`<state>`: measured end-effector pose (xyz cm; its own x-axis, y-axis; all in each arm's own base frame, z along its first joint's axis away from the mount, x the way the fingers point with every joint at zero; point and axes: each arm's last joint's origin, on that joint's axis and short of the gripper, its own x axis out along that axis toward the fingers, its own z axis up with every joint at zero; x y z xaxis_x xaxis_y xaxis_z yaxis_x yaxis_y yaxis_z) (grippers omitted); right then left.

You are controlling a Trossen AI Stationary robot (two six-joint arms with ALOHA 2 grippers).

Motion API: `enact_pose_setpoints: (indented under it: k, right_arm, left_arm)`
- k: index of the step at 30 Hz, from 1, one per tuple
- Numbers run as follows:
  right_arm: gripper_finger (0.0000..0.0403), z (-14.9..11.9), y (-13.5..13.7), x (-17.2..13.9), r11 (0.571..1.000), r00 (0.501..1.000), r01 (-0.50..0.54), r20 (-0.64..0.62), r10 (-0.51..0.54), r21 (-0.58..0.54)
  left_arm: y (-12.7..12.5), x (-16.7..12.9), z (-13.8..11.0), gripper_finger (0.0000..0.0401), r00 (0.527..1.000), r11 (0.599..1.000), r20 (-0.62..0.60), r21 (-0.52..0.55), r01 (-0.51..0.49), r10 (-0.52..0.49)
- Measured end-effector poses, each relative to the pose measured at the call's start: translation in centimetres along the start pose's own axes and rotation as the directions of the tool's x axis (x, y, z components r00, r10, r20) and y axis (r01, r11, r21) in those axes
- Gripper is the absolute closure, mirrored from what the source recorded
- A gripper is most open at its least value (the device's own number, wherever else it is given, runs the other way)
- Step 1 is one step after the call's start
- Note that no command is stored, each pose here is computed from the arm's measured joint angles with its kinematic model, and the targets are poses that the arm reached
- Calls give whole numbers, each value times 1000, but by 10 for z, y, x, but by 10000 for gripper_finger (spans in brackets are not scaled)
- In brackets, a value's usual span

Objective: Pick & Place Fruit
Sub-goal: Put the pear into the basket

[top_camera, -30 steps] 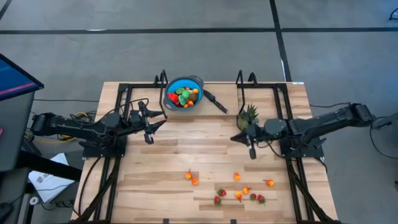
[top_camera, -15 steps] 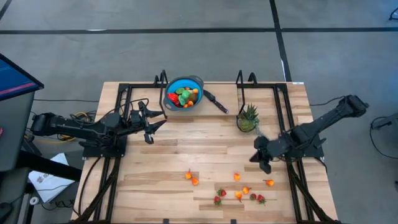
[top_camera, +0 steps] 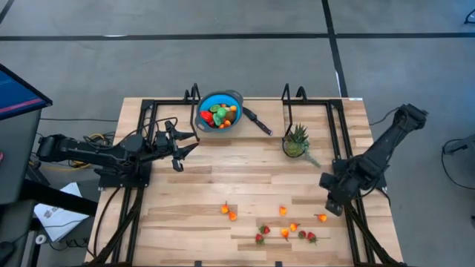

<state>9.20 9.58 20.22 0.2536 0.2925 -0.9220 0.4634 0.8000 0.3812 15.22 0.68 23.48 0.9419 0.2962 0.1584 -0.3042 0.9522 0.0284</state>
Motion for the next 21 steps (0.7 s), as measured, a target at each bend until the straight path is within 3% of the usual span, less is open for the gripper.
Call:
enact_pose_setpoints:
  k: [7,16,21]
  right_arm:
    - [391,-9,2,0,1000,999,-11,-44,10,-21]
    - [265,-13,4,2,995,998,13,-62,-7,95]
    - [237,-13,9,12,990,997,54,-68,-45,133]
  left_arm:
    - [0,0,0,229,1000,1000,1,-8,0,0]
    - [0,0,0,229,1000,1000,1,-10,0,0]
    - [0,0,0,229,1000,1000,0,-10,0,0]
